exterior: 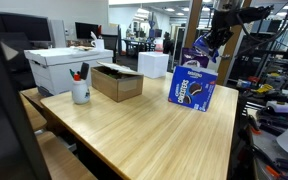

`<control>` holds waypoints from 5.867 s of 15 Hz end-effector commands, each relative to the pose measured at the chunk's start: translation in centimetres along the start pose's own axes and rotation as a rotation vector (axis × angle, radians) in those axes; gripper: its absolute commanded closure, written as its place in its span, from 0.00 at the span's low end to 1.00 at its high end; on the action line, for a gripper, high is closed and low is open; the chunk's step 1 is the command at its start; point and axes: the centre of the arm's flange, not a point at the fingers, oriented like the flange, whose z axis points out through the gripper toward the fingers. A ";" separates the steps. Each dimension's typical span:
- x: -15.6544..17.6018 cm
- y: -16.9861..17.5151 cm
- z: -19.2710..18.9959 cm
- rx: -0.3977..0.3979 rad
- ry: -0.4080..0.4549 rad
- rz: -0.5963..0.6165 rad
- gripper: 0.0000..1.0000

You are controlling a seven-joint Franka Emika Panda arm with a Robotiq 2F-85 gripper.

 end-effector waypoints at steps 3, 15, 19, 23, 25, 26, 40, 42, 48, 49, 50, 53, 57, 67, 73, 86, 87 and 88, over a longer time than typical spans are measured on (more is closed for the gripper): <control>-1.9 -1.0 -1.7 0.001 -0.005 -0.083 0.96; -4.8 -4.9 0.0 -0.020 -0.086 -0.239 0.96; -5.3 -5.6 1.6 -0.035 -0.135 -0.282 0.96; -5.7 -6.2 2.7 -0.045 -0.165 -0.321 0.96; -5.6 -6.6 3.4 -0.050 -0.183 -0.337 0.96; -5.4 -7.1 4.6 -0.050 -0.207 -0.359 0.96; -1.5 -7.8 7.8 0.038 -0.260 -0.413 0.96; -1.3 -7.7 8.3 0.046 -0.276 -0.413 0.96; -0.8 -6.8 7.7 0.089 -0.306 -0.412 0.57; -0.9 -6.6 7.5 0.093 -0.303 -0.416 0.52; -1.1 -6.0 6.7 0.104 -0.288 -0.412 0.40; -1.2 -5.2 5.6 0.125 -0.268 -0.401 0.13; -1.1 -4.5 4.7 0.155 -0.252 -0.383 0.00; 2.6 1.9 6.5 0.205 -0.290 -0.200 0.52; 4.1 4.3 6.3 0.234 -0.298 -0.115 0.95; 2.9 2.4 6.8 0.283 -0.356 -0.172 0.96; 2.7 2.1 6.9 0.283 -0.362 -0.182 0.96; 2.3 1.4 7.0 0.282 -0.370 -0.197 0.96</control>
